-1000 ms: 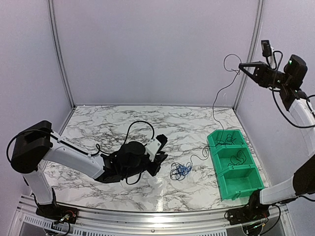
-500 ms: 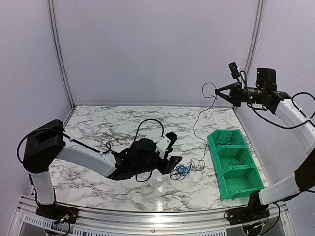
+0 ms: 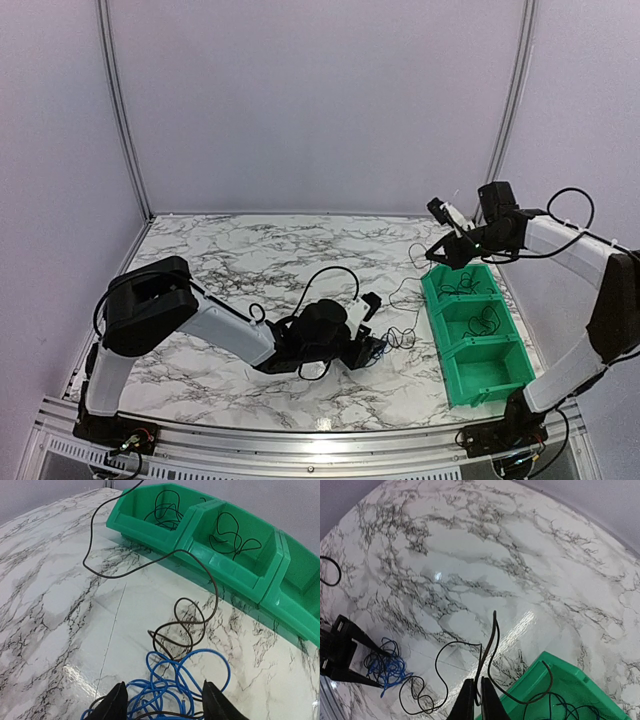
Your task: Untangle the cables
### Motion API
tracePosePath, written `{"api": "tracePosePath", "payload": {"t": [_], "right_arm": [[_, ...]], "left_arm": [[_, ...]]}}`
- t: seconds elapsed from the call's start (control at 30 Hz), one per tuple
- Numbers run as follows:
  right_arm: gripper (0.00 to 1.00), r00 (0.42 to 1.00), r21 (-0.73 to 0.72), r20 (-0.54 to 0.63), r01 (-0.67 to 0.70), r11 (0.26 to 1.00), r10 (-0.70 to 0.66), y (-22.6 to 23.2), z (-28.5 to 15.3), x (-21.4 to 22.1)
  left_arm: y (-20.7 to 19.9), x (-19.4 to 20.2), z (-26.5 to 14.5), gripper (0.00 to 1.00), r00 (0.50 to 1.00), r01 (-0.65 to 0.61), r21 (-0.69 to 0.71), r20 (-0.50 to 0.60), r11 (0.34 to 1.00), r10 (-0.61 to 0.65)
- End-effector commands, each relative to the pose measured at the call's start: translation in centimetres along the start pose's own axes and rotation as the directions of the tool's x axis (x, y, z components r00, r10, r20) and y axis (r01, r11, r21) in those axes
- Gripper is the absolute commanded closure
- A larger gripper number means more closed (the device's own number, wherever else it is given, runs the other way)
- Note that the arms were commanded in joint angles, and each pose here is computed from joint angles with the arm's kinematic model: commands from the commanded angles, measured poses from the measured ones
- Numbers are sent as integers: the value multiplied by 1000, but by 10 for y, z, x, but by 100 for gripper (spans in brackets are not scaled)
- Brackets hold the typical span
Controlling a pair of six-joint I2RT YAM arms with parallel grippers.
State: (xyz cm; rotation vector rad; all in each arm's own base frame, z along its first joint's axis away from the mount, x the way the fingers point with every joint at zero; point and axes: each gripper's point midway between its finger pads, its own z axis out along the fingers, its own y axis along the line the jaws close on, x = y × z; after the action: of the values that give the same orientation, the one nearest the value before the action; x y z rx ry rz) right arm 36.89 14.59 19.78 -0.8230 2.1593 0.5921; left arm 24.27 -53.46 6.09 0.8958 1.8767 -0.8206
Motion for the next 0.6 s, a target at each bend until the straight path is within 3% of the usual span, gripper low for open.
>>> {"api": "tracePosePath", "payload": {"t": [0.0,0.17,0.43,0.57], "right_arm": [[88,986,-3,-157,63,998,-63,13,20,37],[69,953,-97,-239,166,981,-185,49,34,65],[52,847,-264,-336,334,905,-411,97,50,112],[47,792,-265,-384,397,879,-474,98,57,132]], "left_arm": [[1,17,8,52,999,20,15,-45,1000,-19],[9,29,2,62,997,29,-15,-68,999,-30],[12,34,-1,65,996,41,-20,-79,999,-42],[11,33,-1,65,996,45,-19,-77,999,-46]]}}
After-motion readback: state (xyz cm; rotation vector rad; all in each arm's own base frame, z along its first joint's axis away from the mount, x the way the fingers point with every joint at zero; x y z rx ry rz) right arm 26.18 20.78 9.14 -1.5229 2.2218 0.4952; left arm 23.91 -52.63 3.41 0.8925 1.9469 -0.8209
